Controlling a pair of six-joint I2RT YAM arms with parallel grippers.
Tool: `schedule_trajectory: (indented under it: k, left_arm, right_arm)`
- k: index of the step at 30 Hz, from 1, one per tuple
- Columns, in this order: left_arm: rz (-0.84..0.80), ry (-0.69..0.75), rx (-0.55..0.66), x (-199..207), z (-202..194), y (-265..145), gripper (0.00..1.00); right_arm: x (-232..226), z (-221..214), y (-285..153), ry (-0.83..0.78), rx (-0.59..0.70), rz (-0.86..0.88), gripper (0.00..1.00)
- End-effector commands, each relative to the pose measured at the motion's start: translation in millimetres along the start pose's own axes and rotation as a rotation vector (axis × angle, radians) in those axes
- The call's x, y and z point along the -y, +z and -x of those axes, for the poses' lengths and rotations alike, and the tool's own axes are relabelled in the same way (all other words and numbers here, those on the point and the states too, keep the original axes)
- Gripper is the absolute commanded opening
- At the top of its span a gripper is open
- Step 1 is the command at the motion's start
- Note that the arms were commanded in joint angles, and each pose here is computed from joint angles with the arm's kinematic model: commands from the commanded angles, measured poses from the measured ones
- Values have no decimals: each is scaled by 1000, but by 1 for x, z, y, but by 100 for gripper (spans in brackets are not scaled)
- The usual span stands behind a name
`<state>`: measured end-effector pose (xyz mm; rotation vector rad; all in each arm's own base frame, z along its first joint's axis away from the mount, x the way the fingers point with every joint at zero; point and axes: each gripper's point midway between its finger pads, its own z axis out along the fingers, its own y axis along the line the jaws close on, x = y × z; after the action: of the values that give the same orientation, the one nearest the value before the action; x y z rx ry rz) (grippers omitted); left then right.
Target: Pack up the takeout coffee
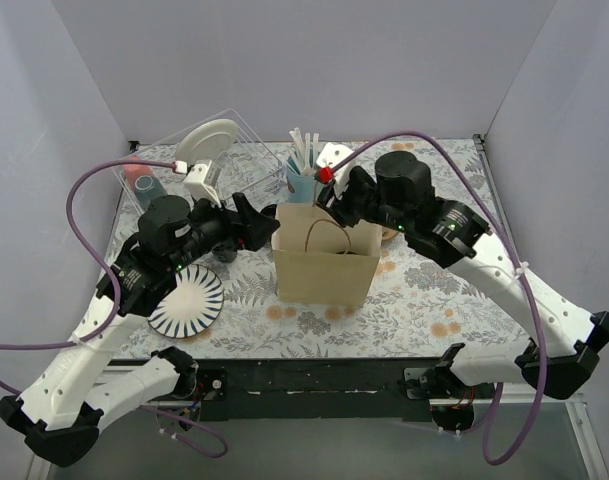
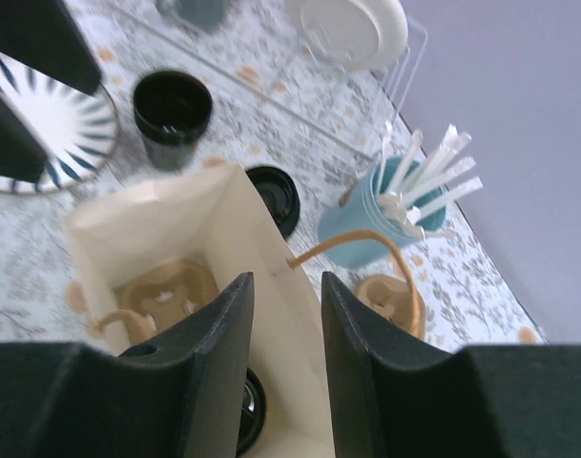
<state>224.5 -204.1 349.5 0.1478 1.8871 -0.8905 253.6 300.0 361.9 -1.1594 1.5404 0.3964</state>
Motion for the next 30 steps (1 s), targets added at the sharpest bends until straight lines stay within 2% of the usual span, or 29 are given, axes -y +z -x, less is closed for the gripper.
schedule_trajectory:
  k: [1,3,5,6,8,9,11,13,14,16,18,19,20,21,22,28,30]
  left_arm:
    - [23,63,107,5,36,0,78]
    - [83,83,126,-6,44,13,78]
    - [178,91,133,-21,52,30,78]
    - [213,91,134,-27,54,37,78]
    - [273,94,135,-34,64,51,79]
    - [326,105,109,-46,60,70,79]
    - [356,109,134,-52,74,88,79]
    - [394,100,102,-69,70,120,79]
    - [402,91,132,-74,84,127,79]
    - [450,88,84,-97,74,162,78]
    - [495,84,91,-114,89,178,77]
    - [530,81,43,-133,75,199,76]
    - [530,75,67,-136,93,202,74]
    - [542,74,59,-142,93,208,71]
    - [580,62,34,-157,86,217,70]
    - [617,37,26,-180,80,223,64]
    - [584,37,29,-177,79,224,63]
  right_arm:
    - [2,96,-58,109,347,41,43]
    - [1,112,-71,190,398,56,45]
    - [5,120,-85,261,433,34,55]
    - [4,119,-88,288,435,36,70]
    - [-3,114,-102,333,446,57,84]
    - [-4,113,-109,340,452,53,99]
    - [-2,105,-128,362,456,21,98]
    - [1,98,-150,354,468,-18,99]
    - [0,83,-147,356,426,-39,99]
    - [-2,71,-162,351,416,-53,99]
    - [-5,64,-167,364,405,-55,98]
    - [-1,61,-175,375,408,-85,98]
    - [0,60,-178,382,407,-92,98]
    - [0,59,-180,385,405,-94,98]
    - [0,57,-183,390,400,-100,97]
    - [7,56,-193,392,386,-136,95]
    - [5,57,-196,377,396,-127,94]
